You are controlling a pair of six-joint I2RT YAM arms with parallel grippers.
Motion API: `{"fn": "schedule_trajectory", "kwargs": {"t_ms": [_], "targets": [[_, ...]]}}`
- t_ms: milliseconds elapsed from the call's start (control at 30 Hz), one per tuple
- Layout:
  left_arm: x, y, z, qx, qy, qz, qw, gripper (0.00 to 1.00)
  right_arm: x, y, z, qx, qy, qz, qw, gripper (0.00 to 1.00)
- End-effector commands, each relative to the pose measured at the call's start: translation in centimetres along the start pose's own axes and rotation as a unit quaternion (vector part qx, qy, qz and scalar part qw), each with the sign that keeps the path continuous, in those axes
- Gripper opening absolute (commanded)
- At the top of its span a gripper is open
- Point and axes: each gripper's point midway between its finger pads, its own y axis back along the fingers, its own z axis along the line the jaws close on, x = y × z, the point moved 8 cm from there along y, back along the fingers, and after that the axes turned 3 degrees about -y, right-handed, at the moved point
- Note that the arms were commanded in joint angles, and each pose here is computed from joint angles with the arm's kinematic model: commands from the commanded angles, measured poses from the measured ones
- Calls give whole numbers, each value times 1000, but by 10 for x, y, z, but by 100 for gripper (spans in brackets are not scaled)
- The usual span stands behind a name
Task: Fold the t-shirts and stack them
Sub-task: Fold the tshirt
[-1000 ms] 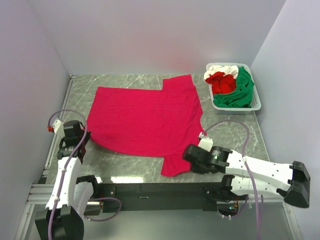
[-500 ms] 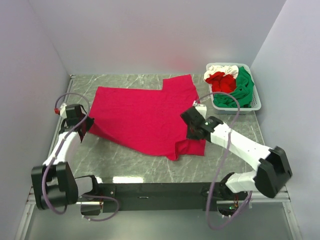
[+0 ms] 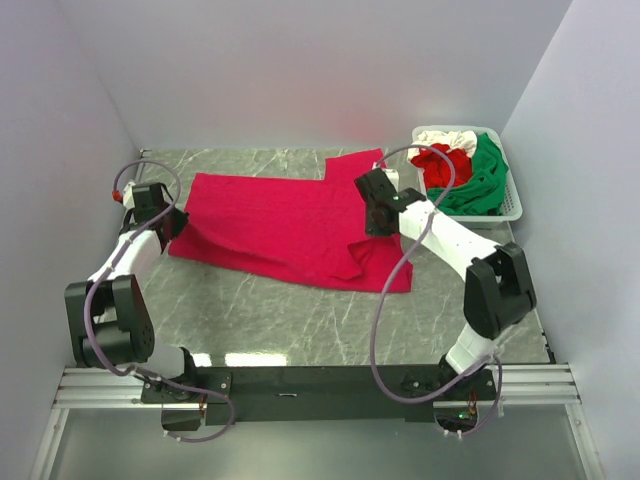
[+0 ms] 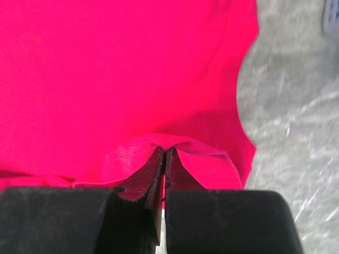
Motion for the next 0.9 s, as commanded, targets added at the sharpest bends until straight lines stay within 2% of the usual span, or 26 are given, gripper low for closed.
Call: {"fn": "schedule_trajectory", "kwargs": {"t_ms": [0, 433, 867], "targets": [[-19, -3, -18, 24, -14, -27, 999, 1, -29, 1, 3, -2, 10, -26, 1000, 0], [-29, -26, -20, -4, -14, -19, 1000, 1, -71, -15, 11, 12, 20, -31, 999, 0], [-32, -41, -7, -15, 2, -12, 1000, 1, -82, -40, 19, 28, 31, -18, 999, 0]]}}
